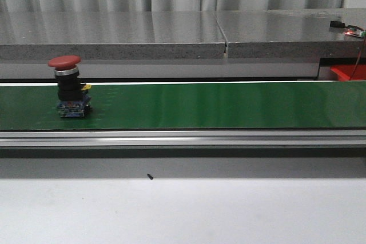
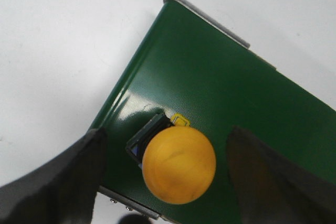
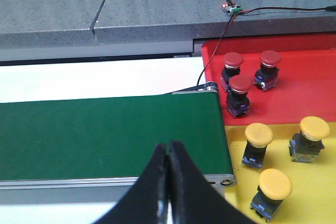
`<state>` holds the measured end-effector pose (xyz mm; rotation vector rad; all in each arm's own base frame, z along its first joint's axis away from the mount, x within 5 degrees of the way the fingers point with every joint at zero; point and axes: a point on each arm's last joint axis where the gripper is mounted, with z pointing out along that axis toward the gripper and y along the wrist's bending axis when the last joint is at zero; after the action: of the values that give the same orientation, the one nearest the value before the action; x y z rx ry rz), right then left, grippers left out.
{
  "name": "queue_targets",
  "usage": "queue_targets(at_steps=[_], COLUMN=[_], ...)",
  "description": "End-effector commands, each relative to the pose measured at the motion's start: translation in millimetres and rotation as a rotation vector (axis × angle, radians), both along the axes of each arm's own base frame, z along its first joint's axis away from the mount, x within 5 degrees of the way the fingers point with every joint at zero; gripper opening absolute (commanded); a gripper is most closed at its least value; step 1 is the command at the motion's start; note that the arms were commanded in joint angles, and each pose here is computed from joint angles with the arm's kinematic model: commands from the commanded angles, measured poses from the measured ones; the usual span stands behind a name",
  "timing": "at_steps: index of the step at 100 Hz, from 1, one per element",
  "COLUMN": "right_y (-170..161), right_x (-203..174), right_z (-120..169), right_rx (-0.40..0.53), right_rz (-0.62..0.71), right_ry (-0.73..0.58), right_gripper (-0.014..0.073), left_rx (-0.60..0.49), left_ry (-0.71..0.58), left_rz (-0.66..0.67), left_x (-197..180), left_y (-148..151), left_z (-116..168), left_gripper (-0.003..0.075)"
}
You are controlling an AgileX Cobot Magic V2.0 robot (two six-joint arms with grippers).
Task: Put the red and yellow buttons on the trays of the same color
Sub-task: 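Set the yellow button on the belt behind the red one, open left gripper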
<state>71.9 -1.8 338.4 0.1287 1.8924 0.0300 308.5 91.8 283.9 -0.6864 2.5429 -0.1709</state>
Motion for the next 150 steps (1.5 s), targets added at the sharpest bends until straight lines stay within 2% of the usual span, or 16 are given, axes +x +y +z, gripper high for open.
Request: queue_targets(at_steps=[1, 9, 17, 22, 34, 39, 73, 91, 123, 136, 150], right_y=[-0.6, -0.6, -0.6, -0.6, -0.6, -0.6, -0.6, -0.6, -0.6, -5.3, -5.6], right_x=[1.1, 1.1, 1.1, 1.1, 1.1, 1.1, 1.1, 1.1, 1.1, 1.9, 2.1], right_z=[13.4, 13.4, 13.4, 13.4, 13.4, 13.4, 13.4, 13.4, 13.4, 16.1, 17.2], right_rx=[-0.011, -0.011, -0.011, -0.011, -0.011, -0.011, -0.011, -0.011, -0.011, -0.112, -0.116], right_rz=[-0.006, -0.006, -0.006, -0.006, -0.006, -0.006, -0.006, -0.006, -0.006, -0.031, -0.034], right_ry=[-0.089, -0.089, -0.089, -0.089, -0.089, -0.089, -0.089, -0.089, -0.089, -0.112, -0.125], right_gripper=[-0.0068, -0.0068, -0.0068, -0.0068, -0.0068, -0.0068, -0.0068, -0.0068, -0.0068, -0.0068, -0.0068], left_rx=[0.056, 0.102, 0.144, 0.171, 0.22, 0.231, 0.301, 0.302, 0.307, 0.31, 0.315], left_ry=[-0.142, -0.195, -0.247, -0.271, -0.309, -0.321, -0.403, -0.463, -0.574, -0.617, -0.647], left_rz=[-0.032, -0.082, -0.143, -0.189, -0.296, -0.336, -0.571, -0.678, -0.675, -0.665, -0.661], left_x=[-7.8, -15.7, -24.2, -28.5, -37.9, -40.8, -57.1, -71.5, -119.8, -143.9, -168.5], left_y=[-6.5, -13.1, -24.2, -31.4, -49.8, -57.2, -111.6, -138.3, -136.0, -131.5, -126.9], left_z=[36.2, 51.7, 67.1, 74.4, 87.3, 90.9, 108.4, 117.8, 120.6, 117.9, 113.7], left_gripper=[0.0472, 0.0464, 0.0394, 0.0318, 0.006, -0.0018, -0.0019, -0.0019, -0.0019, -0.0019, -0.0019])
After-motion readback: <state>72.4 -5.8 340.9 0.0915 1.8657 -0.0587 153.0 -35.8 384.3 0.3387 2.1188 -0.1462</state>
